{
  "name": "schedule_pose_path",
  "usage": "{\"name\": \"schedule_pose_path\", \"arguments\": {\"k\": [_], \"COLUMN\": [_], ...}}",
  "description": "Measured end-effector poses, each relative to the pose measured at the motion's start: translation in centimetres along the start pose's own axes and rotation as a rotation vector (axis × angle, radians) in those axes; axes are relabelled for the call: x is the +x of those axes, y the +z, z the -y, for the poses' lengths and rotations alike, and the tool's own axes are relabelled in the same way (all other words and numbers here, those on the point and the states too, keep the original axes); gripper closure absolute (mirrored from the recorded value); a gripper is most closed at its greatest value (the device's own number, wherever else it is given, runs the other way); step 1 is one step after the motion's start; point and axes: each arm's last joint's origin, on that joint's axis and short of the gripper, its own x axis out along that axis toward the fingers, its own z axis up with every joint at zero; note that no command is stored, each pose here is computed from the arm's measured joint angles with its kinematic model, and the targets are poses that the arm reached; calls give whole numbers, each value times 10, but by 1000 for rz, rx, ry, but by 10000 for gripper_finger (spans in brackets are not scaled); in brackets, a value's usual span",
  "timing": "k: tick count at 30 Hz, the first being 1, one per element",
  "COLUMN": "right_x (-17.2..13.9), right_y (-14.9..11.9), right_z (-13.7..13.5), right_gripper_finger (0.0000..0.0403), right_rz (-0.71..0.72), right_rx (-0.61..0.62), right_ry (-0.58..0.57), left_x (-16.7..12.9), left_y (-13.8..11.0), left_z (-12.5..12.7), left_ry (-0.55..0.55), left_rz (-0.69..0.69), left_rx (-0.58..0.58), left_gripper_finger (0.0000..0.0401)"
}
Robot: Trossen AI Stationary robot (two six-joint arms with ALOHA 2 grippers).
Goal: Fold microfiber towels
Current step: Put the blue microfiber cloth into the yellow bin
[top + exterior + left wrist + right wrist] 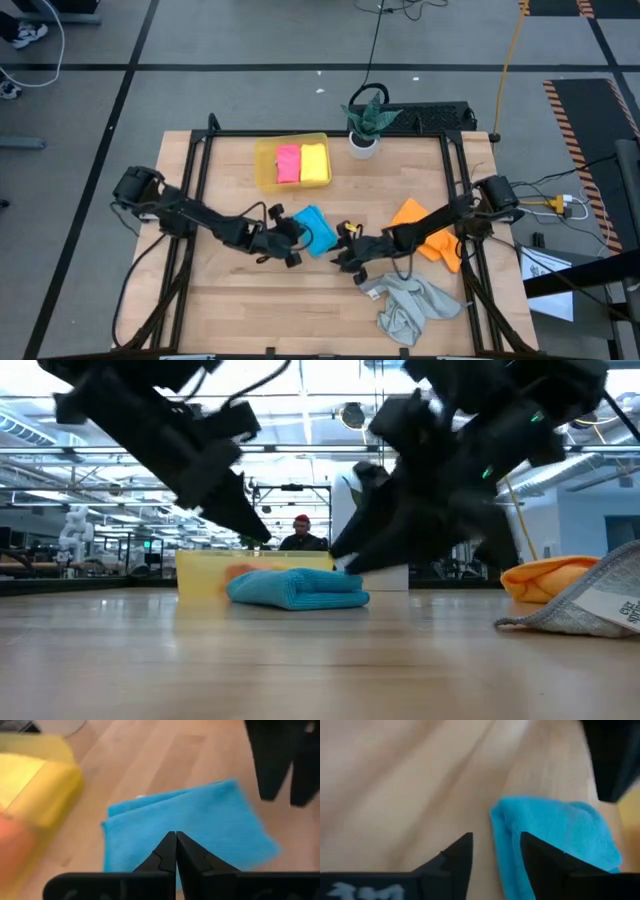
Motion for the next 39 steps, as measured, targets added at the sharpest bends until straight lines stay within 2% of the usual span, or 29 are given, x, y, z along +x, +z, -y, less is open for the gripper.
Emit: {"name": "schedule_pose_path", "arguments": {"k": [3, 6, 12, 17, 20, 25, 32, 39], "right_x": [13, 23, 27, 21, 21, 25, 27, 27], "right_y": [-7, -8, -9, -1, 2, -7, -20, -22], "right_z": [2, 7, 14, 8, 10, 30, 43, 46], "right_gripper_finger": [227, 225, 250, 255, 251, 248, 253, 245], "right_rz": [-49, -74, -94, -66, -36, -27, -14, -9], "right_rx": [-116, -185, -246, -307, -310, -261, -227, -218], "right_ry": [1, -45, -79, -68, -83, -70, 46, 63], "left_x": [7, 16, 23, 24, 24, 31, 45, 55], "left_y": [-3, -6, -12, -12, -11, -10, -16, -20], "left_z": [-8, -11, -10, -10, -11, -12, -16, -20], "left_ry": [36, 49, 56, 57, 65, 66, 75, 48], "left_rz": [-34, -57, -77, -78, -70, -46, -62, -90], "left_rx": [-11, -14, -6, -2, -3, 4, 14, 2], "left_gripper_finger": [398, 392, 381, 396, 396, 384, 398, 384]}}
